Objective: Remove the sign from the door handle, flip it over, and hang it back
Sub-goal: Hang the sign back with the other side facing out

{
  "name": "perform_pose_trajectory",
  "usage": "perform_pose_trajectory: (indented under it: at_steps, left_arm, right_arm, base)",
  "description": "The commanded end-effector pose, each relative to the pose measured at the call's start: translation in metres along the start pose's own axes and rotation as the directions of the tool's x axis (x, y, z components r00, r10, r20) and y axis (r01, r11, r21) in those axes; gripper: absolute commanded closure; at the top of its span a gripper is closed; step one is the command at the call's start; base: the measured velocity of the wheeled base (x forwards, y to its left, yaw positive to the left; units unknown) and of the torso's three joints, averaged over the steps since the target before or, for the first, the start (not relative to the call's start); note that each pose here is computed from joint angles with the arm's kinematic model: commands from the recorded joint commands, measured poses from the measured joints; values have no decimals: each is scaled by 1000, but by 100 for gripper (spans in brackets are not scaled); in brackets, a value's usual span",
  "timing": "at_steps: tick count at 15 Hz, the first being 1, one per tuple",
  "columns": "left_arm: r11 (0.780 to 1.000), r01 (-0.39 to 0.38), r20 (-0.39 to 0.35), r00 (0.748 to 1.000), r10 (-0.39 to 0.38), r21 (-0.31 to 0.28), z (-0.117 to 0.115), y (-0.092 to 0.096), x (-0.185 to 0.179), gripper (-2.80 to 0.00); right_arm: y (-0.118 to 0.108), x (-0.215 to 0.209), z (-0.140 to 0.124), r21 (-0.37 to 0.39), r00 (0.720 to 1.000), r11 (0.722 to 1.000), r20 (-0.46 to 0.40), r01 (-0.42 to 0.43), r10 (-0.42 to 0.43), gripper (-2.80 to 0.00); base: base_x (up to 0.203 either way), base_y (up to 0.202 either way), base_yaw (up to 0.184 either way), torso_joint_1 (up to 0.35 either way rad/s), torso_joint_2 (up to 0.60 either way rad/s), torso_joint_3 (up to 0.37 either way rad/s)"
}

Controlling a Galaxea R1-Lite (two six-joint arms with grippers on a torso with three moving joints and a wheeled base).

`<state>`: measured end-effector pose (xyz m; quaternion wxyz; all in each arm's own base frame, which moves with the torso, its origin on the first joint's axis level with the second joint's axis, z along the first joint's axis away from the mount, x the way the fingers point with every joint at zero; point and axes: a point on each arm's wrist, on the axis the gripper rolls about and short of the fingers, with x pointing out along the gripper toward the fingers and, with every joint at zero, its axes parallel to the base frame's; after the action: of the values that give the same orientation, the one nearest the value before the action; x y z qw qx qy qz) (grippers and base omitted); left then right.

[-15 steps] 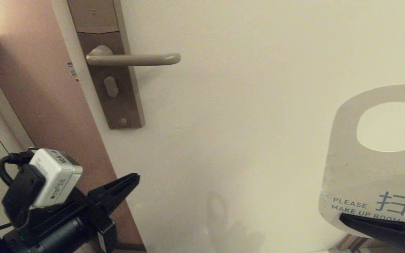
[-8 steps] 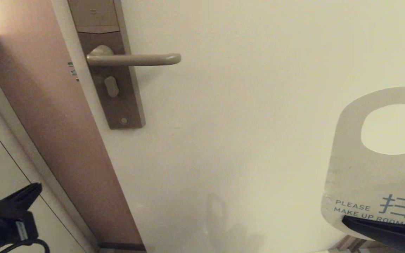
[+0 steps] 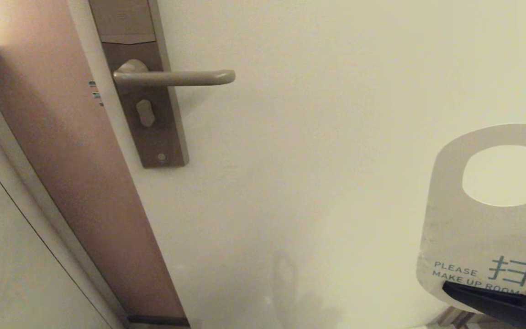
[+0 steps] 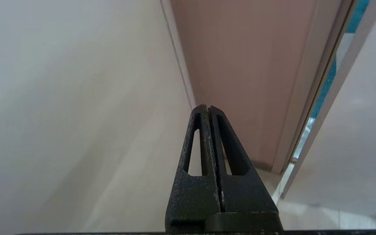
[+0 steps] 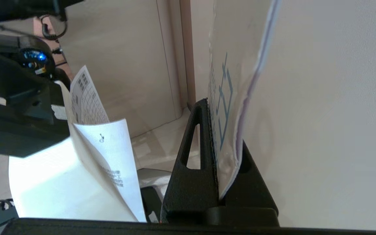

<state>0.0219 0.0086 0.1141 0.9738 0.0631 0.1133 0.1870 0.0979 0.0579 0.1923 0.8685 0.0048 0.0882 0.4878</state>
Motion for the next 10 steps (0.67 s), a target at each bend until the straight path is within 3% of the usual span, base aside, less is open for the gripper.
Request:
perform_pose_trajectory:
  at_steps: [1, 3, 6, 8, 10]
  left_arm:
    - [1000, -13, 62, 998, 15, -23, -14, 5, -17, 0]
    - [1000, 11, 38, 999, -10, -13, -24, 4, -18, 0]
    - [988, 152, 87, 985, -151, -13, -26, 0, -18, 0]
    - [960, 281, 157, 948, -278, 1, -29, -1, -23, 0]
    - [941, 337, 221, 917, -332, 15, -35, 0, -30, 0]
  right_arm:
    - [1, -2, -2, -1, 1000, 1000, 1, -4, 4, 0]
    - [3, -5, -4, -5, 1000, 1000, 7, -3, 3, 0]
    - [4, -6, -4, -10, 1000, 1000, 13, -3, 3, 0]
    - [6, -8, -4, -14, 1000, 1000, 17, -3, 3, 0]
    - [7, -10, -5, -17, 1000, 1000, 23, 0, 1, 0]
  base:
    - [0, 0, 0, 0, 0, 0]
    - [0, 0, 0, 0, 0, 0]
    - [0, 0, 0, 0, 0, 0]
    - [0, 0, 0, 0, 0, 0]
    - [0, 0, 0, 0, 0, 0]
